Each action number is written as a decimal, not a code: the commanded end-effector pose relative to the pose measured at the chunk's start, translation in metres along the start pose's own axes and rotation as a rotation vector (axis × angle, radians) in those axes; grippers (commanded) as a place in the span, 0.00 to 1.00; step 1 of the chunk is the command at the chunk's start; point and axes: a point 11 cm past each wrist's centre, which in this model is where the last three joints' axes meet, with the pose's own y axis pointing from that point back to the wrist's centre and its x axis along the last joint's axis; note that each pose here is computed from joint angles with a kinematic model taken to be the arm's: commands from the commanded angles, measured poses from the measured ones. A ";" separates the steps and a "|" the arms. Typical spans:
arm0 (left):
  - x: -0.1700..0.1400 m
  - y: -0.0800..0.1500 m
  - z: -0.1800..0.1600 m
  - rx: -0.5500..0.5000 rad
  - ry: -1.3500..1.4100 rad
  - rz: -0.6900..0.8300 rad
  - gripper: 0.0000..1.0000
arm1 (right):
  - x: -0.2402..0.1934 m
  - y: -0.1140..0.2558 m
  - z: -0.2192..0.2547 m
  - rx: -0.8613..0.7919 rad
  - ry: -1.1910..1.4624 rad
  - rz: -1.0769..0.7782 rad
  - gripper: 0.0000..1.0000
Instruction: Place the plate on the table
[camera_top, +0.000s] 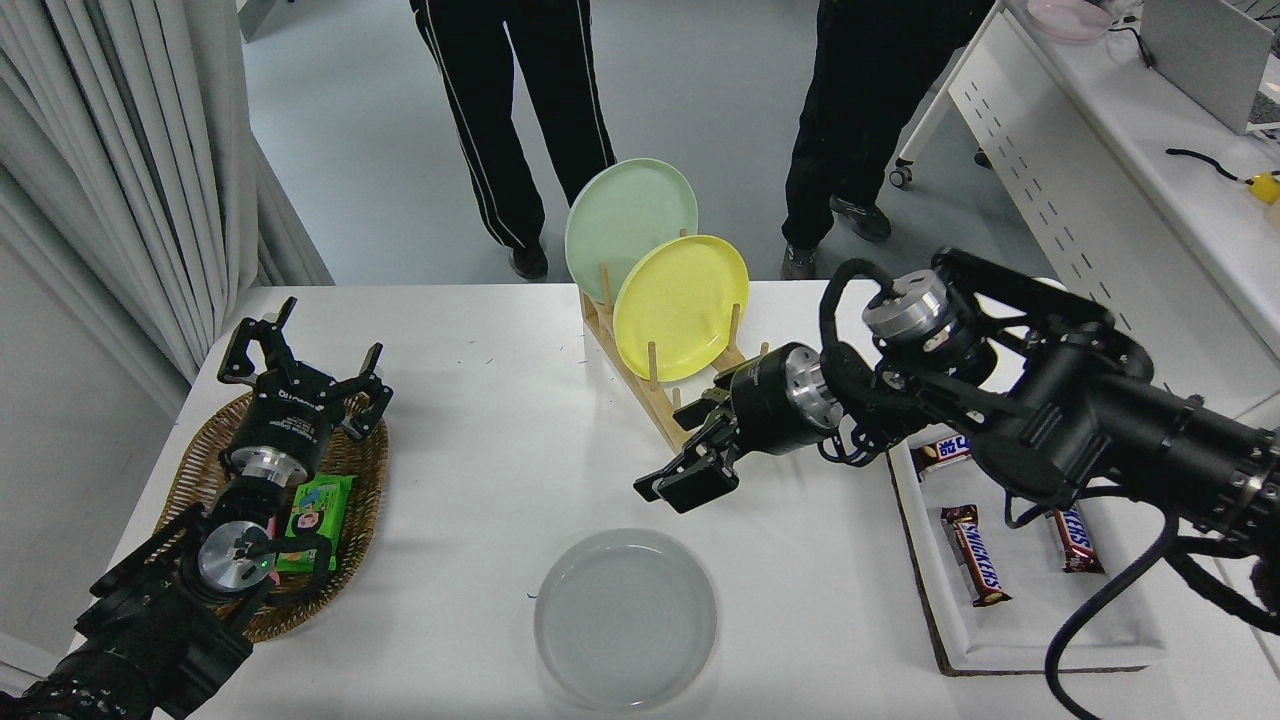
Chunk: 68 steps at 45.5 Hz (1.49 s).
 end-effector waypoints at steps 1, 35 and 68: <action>0.000 0.000 0.000 -0.001 0.000 0.001 1.00 | -0.023 0.041 -0.025 0.115 0.175 -0.216 1.00; 0.000 0.000 0.000 0.000 0.000 0.000 1.00 | -0.009 0.105 -0.168 1.009 0.249 -0.438 1.00; 0.000 0.000 0.000 -0.001 0.001 -0.001 1.00 | 0.148 0.072 -0.194 1.318 0.127 -0.338 1.00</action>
